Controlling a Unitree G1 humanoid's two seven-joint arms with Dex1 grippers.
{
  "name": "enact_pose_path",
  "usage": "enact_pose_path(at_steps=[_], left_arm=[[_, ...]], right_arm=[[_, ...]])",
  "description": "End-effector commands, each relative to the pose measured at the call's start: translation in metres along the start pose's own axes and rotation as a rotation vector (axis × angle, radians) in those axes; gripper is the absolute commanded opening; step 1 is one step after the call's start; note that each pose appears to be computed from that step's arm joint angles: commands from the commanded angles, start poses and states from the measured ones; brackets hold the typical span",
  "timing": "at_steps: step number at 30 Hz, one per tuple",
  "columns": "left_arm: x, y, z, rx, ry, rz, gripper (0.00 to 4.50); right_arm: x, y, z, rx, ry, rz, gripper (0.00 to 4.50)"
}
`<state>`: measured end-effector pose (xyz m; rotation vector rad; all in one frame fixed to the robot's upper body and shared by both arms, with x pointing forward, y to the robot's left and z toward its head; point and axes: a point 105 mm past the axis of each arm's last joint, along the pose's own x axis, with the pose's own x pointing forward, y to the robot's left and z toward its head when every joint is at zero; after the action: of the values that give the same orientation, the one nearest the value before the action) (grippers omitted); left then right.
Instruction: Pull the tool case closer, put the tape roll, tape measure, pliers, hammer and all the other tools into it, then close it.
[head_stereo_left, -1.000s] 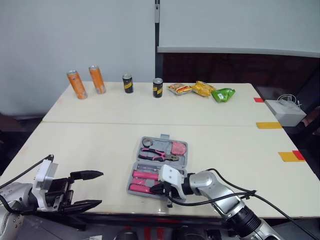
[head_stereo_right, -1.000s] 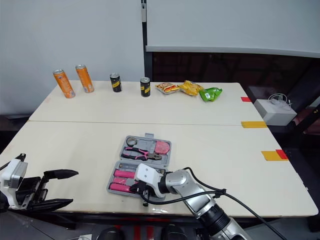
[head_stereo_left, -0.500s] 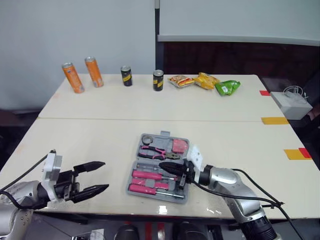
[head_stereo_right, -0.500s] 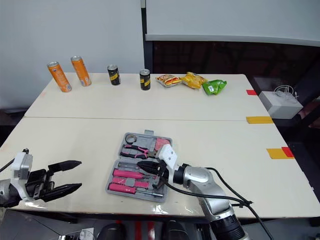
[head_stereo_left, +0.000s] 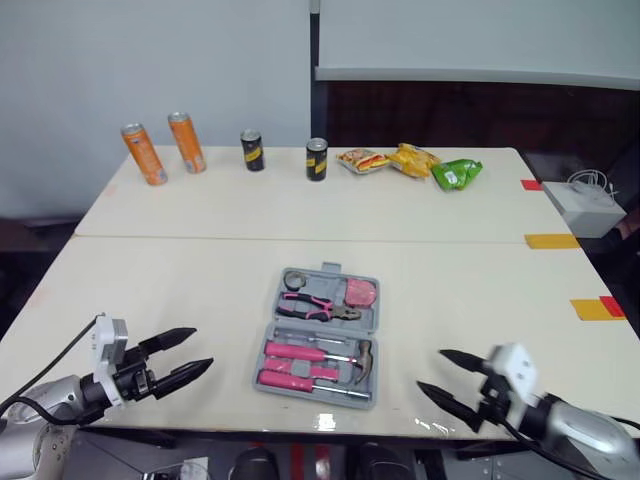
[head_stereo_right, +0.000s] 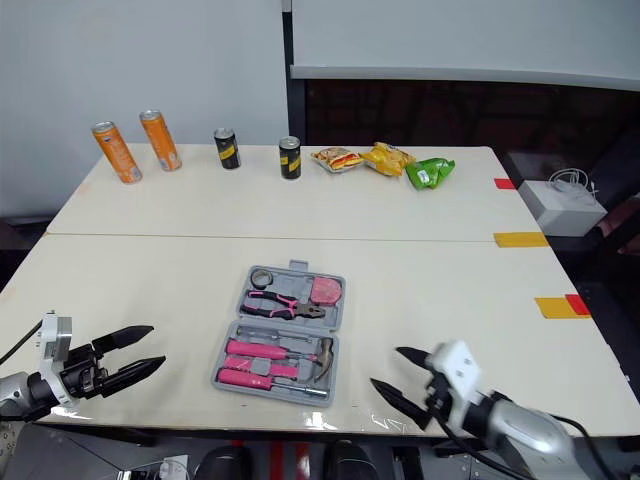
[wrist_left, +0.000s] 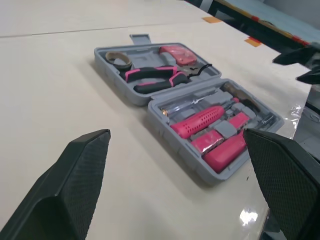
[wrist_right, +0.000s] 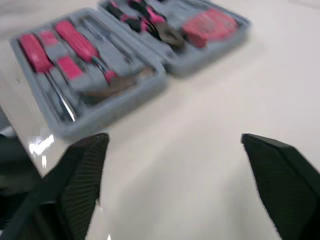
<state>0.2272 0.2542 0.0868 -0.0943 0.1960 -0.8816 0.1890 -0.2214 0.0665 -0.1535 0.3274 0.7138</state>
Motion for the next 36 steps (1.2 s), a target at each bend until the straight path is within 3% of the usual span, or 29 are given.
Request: enact_pose_path(at_steps=[1,6,13,19,27,36], left_arm=[[-0.008,0.005,0.008,0.054,0.009,0.045,4.50],[0.005,0.011,0.012,0.071,0.054,0.089,4.50],[0.037,0.026,0.025,0.092,0.157,0.029,4.50],[0.064,0.037,0.030,0.135,0.279,-0.111,2.70],[0.093,0.052,0.015,0.223,0.421,-0.207,0.04],[0.125,0.060,-0.004,0.307,0.493,-0.249,0.04]], right_arm=[[-0.014,-0.005,0.007,-0.036,-0.025,-0.044,4.47],[-0.007,-0.005,0.007,-0.021,-0.031,-0.051,4.47],[0.041,-0.010,0.025,-0.044,-0.035,-0.016,4.47],[0.082,-0.024,0.039,-0.091,0.062,0.044,2.65],[0.108,-0.027,0.049,-0.191,0.195,0.149,0.01],[0.120,-0.022,0.049,-0.253,0.301,0.227,0.01]])
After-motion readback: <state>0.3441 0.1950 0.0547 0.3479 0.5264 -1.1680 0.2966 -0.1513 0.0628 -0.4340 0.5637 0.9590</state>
